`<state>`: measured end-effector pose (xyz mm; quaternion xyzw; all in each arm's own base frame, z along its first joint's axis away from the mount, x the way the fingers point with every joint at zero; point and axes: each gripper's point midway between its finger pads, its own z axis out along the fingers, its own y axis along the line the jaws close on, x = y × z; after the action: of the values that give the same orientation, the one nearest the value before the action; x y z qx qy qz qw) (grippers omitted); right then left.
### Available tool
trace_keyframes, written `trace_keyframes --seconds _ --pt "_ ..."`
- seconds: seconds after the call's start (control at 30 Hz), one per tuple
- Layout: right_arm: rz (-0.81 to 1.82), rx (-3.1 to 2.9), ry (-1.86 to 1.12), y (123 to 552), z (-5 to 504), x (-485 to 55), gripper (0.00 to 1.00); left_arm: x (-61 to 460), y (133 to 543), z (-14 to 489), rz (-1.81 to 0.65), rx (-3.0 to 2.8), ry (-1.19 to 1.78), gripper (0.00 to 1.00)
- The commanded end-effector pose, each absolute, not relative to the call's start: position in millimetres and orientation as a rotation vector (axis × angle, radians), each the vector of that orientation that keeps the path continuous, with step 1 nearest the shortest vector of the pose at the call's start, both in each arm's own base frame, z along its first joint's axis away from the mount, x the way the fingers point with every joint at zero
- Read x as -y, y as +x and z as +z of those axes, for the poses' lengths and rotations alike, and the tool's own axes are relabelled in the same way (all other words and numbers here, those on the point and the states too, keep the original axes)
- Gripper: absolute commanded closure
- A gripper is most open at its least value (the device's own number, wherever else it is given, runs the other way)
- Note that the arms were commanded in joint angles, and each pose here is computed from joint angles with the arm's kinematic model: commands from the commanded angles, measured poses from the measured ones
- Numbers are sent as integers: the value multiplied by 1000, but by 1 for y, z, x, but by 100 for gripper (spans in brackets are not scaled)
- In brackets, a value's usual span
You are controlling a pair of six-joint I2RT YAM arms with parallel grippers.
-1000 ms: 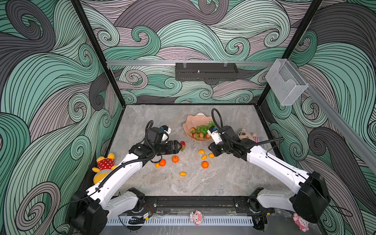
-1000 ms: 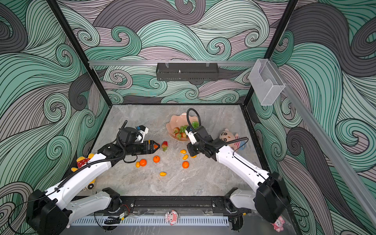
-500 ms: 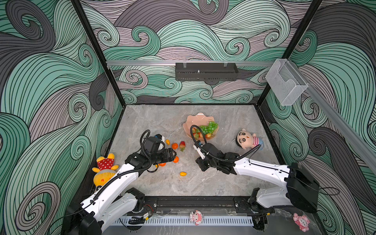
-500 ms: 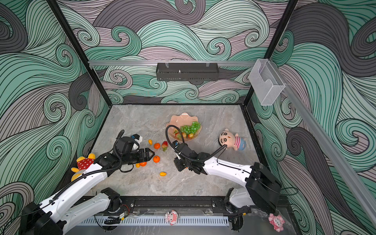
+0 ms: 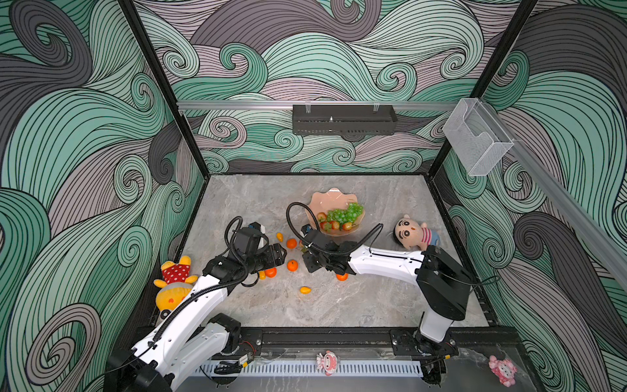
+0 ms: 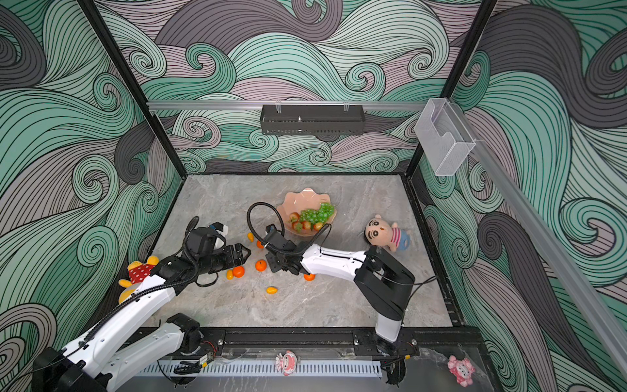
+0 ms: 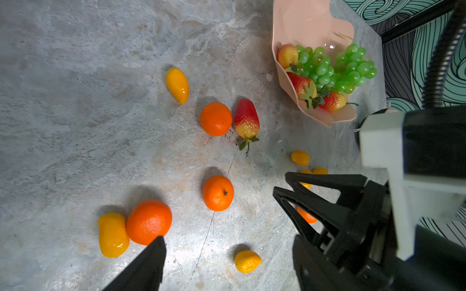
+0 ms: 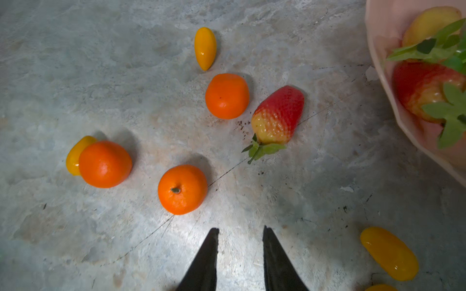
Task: Arrange fruit in a fruit bowl
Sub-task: Place the fruit in the fruit bowl, then pick up the fruit from the center of the table.
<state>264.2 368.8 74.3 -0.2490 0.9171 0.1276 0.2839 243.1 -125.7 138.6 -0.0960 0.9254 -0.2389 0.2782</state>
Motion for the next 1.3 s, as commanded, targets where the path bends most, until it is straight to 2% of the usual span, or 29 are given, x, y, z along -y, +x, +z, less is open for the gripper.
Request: trace_keyframes --seconds 0.0,0.23,0.5,1.0,1.27 --pt "225 -2473 -551 276 72 -363 64 121 248 146 -663 -2470 -298 18" --pt "152 -2481 -469 289 61 -374 54 113 255 148 -672 -2460 -329 18" --pt "110 -2520 -444 295 39 -383 54 103 265 146 -688 -2451 -388 18" --pt "36 -2562 -417 306 16 -377 59 101 267 147 -702 -2442 -387 19" --pt "39 -2559 -428 307 16 -377 69 102 266 146 -708 -2444 -388 19"
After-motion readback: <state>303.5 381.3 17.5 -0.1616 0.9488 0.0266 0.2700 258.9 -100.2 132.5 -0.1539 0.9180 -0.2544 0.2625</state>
